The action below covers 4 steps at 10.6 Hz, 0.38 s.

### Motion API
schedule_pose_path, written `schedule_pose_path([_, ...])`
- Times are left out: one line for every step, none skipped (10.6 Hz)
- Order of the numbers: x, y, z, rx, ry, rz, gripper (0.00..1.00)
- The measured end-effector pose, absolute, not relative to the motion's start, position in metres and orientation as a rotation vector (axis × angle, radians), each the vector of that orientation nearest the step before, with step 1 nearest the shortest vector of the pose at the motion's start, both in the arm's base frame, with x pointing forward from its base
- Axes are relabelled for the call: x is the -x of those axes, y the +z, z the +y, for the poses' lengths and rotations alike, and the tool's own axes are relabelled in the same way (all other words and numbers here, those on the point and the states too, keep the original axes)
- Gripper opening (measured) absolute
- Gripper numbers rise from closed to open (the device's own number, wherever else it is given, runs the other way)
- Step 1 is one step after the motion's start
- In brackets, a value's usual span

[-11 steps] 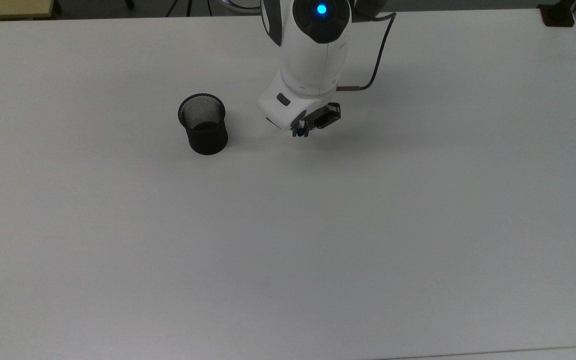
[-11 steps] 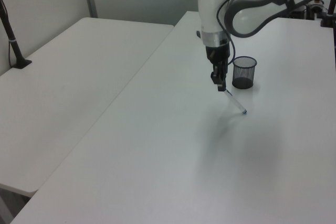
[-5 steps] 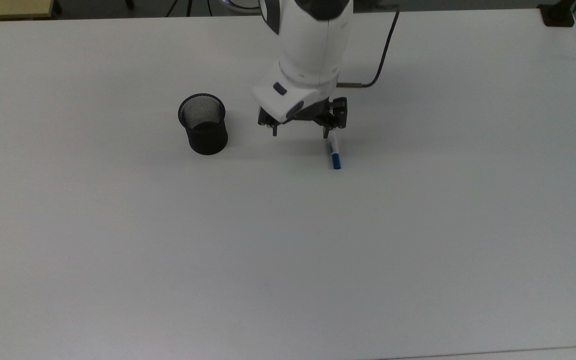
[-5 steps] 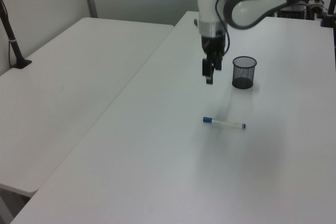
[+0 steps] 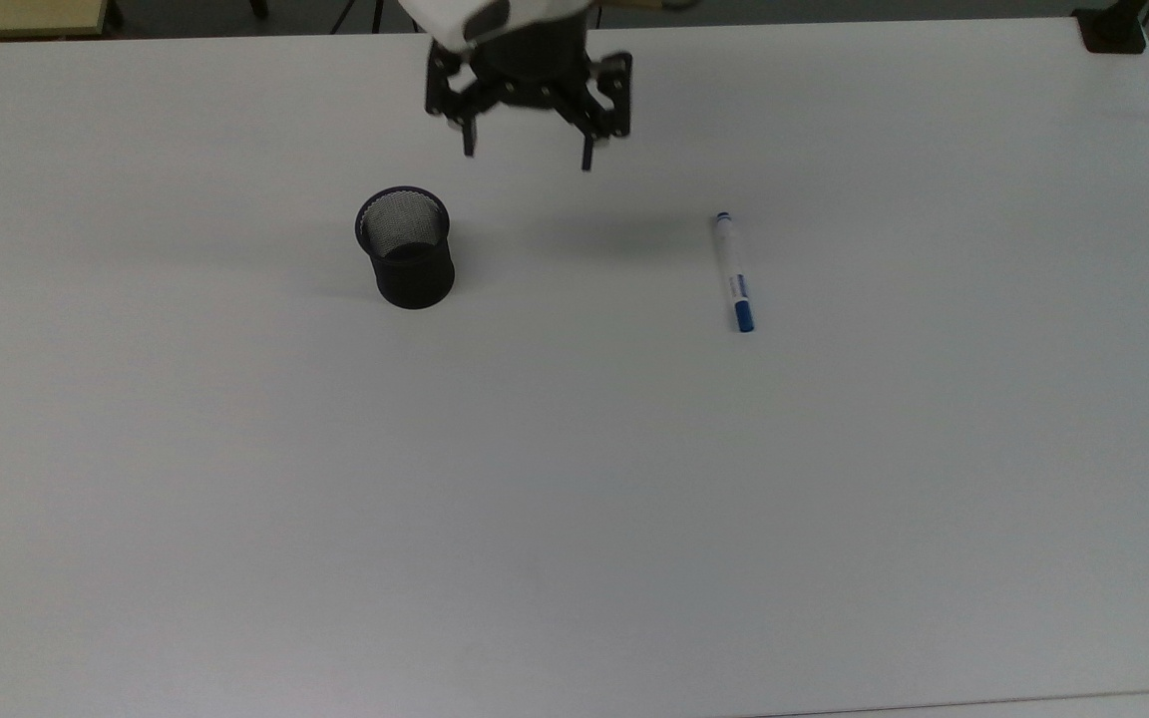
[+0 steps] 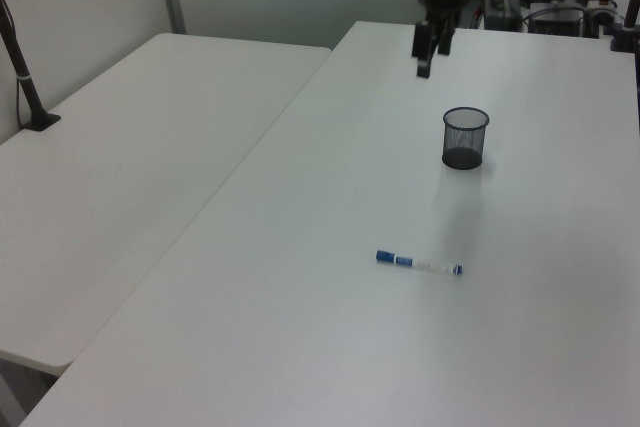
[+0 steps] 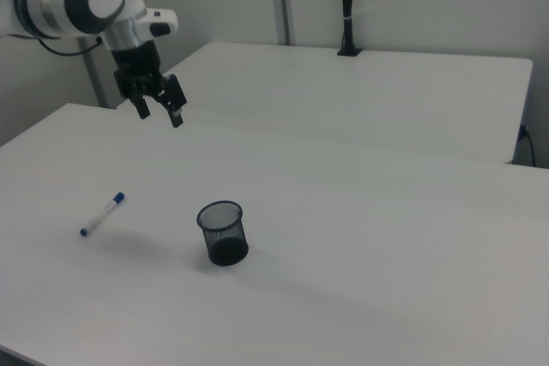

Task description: Remove the marker

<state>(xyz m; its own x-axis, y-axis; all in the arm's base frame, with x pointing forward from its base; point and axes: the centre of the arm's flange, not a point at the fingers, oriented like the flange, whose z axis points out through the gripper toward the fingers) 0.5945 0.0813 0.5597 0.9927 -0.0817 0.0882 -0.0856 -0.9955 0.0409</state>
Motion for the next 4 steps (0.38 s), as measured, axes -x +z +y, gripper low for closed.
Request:
schedule_pose_path([-0.585, 0.571, 0.071, -3.087, 0.122, -0.105, 1.00])
schedule_pose_path([-0.578, 0.578, 0.063, -3.083, 0.105, -0.075, 1.00])
schedule_pose_path([-0.573, 0.582, 0.056, -3.081, 0.087, -0.056, 1.00])
schedule_pose_path([-0.569, 0.586, 0.052, -3.079, 0.072, -0.042, 1.00])
